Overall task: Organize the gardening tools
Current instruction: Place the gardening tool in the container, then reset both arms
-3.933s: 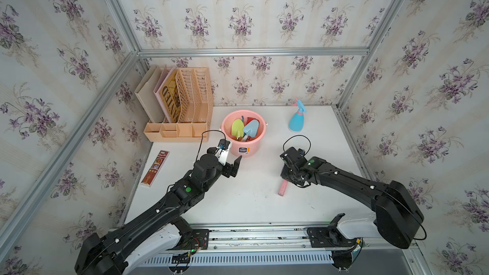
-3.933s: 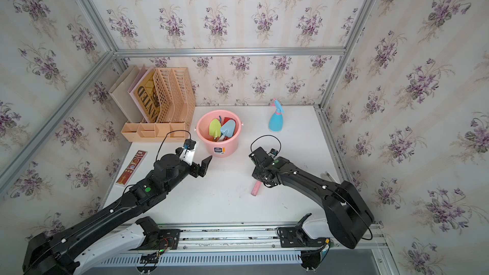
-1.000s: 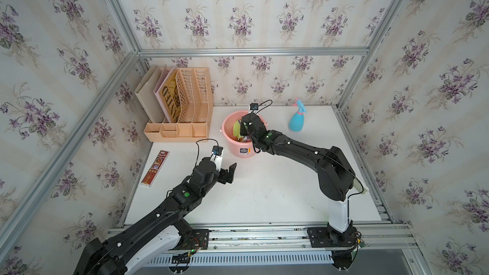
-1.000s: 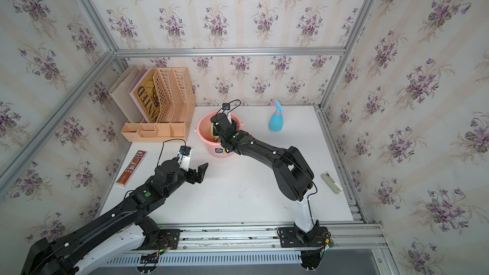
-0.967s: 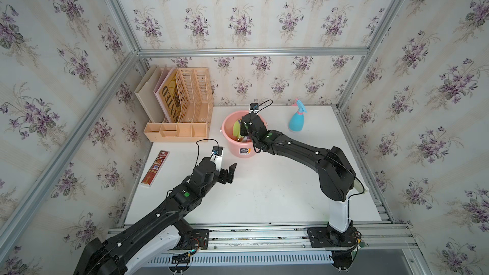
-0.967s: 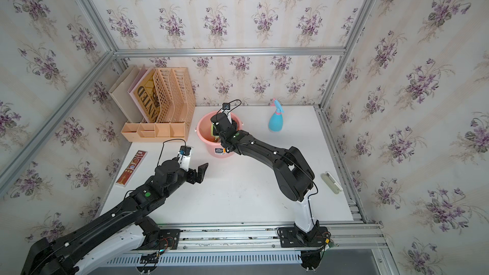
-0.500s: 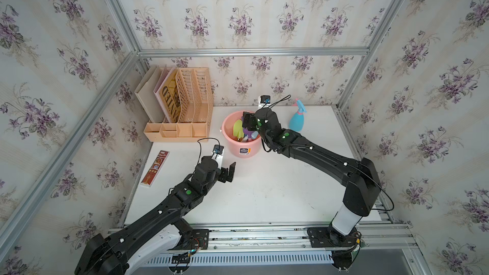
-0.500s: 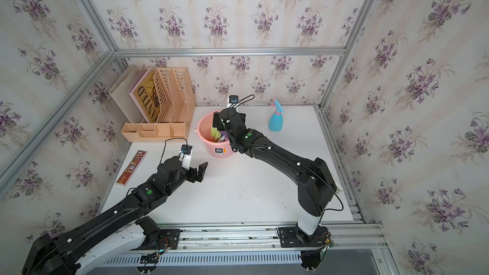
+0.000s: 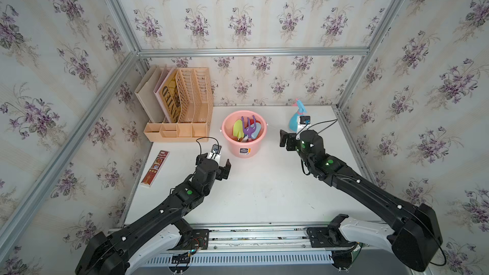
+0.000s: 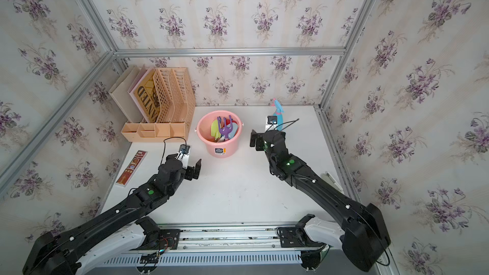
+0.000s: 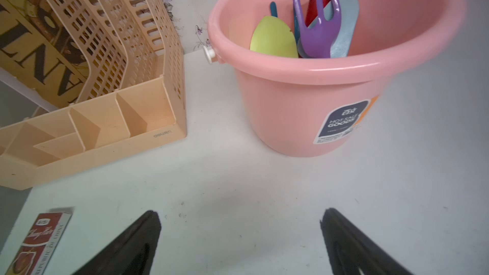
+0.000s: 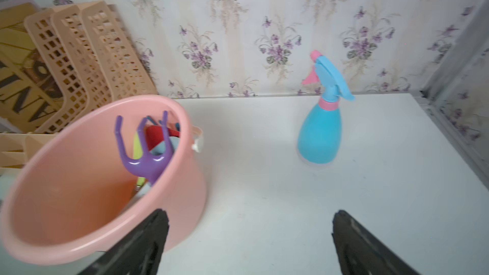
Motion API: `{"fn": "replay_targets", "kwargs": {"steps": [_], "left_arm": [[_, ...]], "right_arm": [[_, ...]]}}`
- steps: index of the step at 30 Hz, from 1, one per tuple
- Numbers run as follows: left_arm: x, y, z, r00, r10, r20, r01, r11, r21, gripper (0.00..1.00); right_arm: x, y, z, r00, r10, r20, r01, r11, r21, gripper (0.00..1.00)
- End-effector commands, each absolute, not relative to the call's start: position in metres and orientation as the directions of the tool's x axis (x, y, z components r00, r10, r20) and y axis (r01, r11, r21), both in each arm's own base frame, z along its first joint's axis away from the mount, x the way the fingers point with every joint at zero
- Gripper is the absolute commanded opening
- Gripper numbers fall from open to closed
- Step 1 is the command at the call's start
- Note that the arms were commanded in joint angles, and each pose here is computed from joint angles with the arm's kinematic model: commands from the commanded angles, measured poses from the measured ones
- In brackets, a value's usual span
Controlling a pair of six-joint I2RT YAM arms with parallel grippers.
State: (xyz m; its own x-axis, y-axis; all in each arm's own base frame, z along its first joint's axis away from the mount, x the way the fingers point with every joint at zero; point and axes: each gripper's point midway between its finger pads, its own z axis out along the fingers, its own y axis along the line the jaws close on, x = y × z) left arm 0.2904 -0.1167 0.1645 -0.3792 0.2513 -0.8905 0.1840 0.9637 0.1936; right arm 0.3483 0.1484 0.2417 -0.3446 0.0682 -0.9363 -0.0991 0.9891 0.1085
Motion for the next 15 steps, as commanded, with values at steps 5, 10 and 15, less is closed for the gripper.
{"fn": "replay_targets", "kwargs": {"steps": [5, 10, 15], "left_arm": [[0.313, -0.083, 0.179, -0.272, 0.324, -0.906, 0.030, 0.944, 0.329, 0.99], [0.332, -0.054, 0.167, -0.308, 0.373, -0.875, -0.042, 0.914, 0.404, 0.99], [0.340, -0.017, 0.150, -0.262, 0.244, -0.934, -0.102, 0.955, 0.278, 0.99]], "right_arm": [[0.340, 0.039, 0.203, -0.174, 0.125, -0.977, 0.193, 0.977, 0.090, 1.00], [0.330, 0.008, 0.167, -0.174, 0.014, -0.985, 0.321, 0.946, -0.044, 1.00], [0.327, -0.004, 0.157, -0.118, -0.031, -0.993, 0.359, 0.930, -0.072, 1.00]]}}
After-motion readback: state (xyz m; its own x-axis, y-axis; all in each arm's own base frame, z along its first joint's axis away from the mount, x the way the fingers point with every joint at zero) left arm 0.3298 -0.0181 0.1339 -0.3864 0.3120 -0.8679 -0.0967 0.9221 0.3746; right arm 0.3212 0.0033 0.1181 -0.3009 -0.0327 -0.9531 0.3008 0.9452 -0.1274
